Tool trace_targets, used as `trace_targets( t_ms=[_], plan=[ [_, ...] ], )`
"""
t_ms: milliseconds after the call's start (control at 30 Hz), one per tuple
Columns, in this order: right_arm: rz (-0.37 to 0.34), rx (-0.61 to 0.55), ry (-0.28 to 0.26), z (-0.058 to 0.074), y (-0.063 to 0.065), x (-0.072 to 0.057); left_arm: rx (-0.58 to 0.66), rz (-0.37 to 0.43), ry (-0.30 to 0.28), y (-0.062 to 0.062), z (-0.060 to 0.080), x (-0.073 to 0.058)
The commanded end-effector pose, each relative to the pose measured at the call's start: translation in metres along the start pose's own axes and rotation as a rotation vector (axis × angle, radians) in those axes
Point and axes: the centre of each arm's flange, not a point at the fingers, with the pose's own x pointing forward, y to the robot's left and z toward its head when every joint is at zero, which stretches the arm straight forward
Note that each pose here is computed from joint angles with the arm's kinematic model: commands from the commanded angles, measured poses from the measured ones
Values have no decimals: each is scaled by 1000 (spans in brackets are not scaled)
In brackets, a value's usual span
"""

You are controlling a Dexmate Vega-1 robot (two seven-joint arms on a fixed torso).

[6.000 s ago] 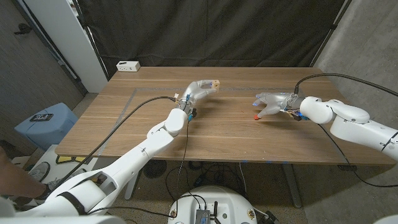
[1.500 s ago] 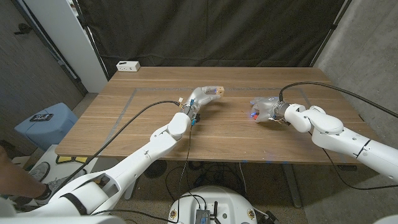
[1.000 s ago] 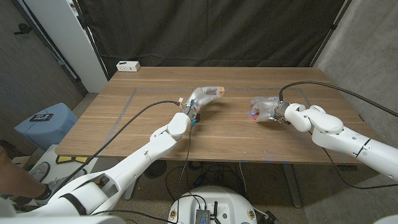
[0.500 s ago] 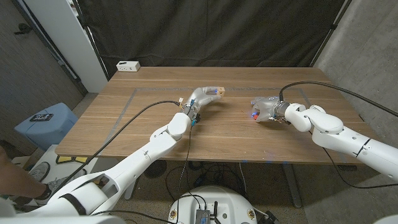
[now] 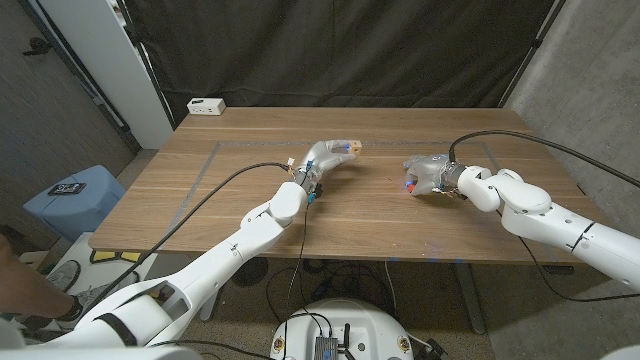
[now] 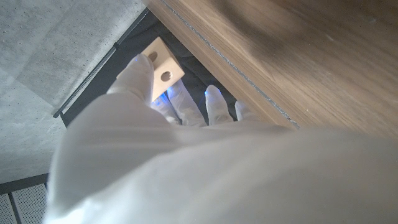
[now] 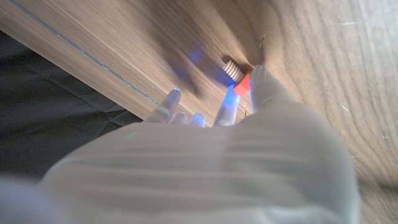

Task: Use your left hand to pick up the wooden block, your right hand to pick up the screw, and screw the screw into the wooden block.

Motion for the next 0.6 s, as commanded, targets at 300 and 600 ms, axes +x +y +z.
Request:
trace_targets(
  t_ms=[300,600],
  plan=[
    [-13,-9,-17,-1,-2,4,-3,3,6,1,-2,3],
    [-21,-4,-23,-2,-3,5,-5,2,7,1,-2,5]
  ],
)
